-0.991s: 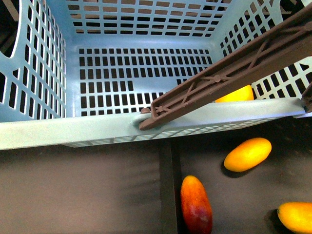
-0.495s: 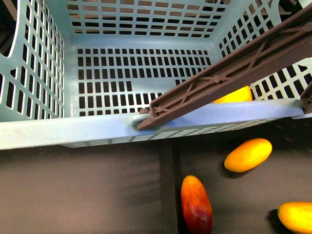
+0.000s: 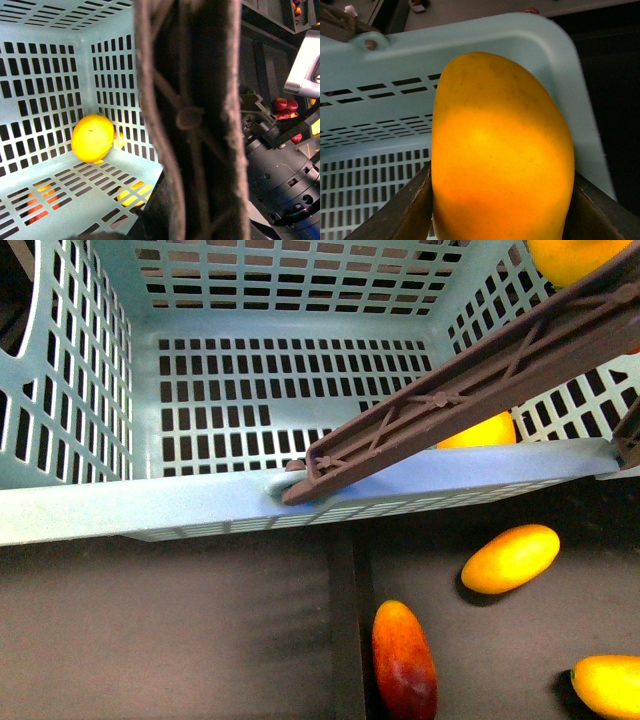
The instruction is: Pick lemon and mango into basket
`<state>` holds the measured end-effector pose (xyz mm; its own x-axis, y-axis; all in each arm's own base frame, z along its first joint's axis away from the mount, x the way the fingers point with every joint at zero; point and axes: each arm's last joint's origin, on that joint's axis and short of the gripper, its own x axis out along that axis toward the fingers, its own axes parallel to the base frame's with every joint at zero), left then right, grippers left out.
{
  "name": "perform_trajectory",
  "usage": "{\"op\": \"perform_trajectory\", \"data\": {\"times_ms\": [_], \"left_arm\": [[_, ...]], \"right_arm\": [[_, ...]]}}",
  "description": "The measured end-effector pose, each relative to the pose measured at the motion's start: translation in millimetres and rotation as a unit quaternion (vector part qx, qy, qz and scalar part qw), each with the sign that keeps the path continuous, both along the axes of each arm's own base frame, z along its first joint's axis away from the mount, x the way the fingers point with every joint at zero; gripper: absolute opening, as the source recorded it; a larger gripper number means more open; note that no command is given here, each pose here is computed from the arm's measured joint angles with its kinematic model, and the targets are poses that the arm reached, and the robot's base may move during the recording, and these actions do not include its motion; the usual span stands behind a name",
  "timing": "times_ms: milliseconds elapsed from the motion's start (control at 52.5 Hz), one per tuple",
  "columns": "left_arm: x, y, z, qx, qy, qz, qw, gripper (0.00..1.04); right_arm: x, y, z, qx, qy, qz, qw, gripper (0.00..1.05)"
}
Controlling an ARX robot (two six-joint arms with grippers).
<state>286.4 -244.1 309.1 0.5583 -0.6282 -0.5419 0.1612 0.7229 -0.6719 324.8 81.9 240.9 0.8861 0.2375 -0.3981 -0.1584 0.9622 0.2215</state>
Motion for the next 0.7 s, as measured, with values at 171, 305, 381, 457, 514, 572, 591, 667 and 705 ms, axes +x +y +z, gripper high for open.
{"op": "perform_trajectory", "data": {"times_ms": [171,305,381,457,514,572,591,667,705], "left_arm": [[-0.1,0.0,0.3,-0.001,0.000,0.000,1.000,0.04],[-0.2,-0.1,0.3,-0.002,0.001,-0.002,1.000,0.04],[-0.2,-0.3,0.0,-0.004,0.004,-0.001,1.000,0.04],[-0.1,-0.2,0.0,-0.003,0.003,0.000,1.000,0.04],[0.1,0.0,0.0,-0.002,0.002,0.003,1.000,0.04],[0.8,0.8,-0.1,-0.001,0.002,0.006,1.000,0.04],[0.8,0.8,-0.2,-0.001,0.002,0.006,1.000,0.04],[0.6,0.5,0.0,0.000,0.001,0.003,1.000,0.04],[0.2,0.1,-0.2,-0.002,0.002,0.001,1.000,0.04]], "right_arm": [[-1.2,4.8,1.5,0.012,0.003,-0.004,1.000,0.88],[-4.6,1.1,6.4,0.013,-0.005,-0.013,1.000,0.97],[-11.0,-6.7,14.3,0.014,-0.019,-0.028,0.999,0.96],[-25.0,-23.6,28.5,0.014,-0.044,-0.061,0.997,0.96],[-32.3,-32.4,37.3,0.016,-0.061,-0.079,0.995,0.96],[-37.0,-38.0,42.9,0.000,-0.106,-0.104,0.989,0.91],[-39.5,-39.7,43.0,-0.010,-0.133,-0.111,0.985,0.88],[-48.7,-43.3,34.7,-0.036,-0.190,-0.109,0.975,0.78],[-58.0,-46.8,21.7,-0.054,-0.207,-0.107,0.971,0.69]]}}
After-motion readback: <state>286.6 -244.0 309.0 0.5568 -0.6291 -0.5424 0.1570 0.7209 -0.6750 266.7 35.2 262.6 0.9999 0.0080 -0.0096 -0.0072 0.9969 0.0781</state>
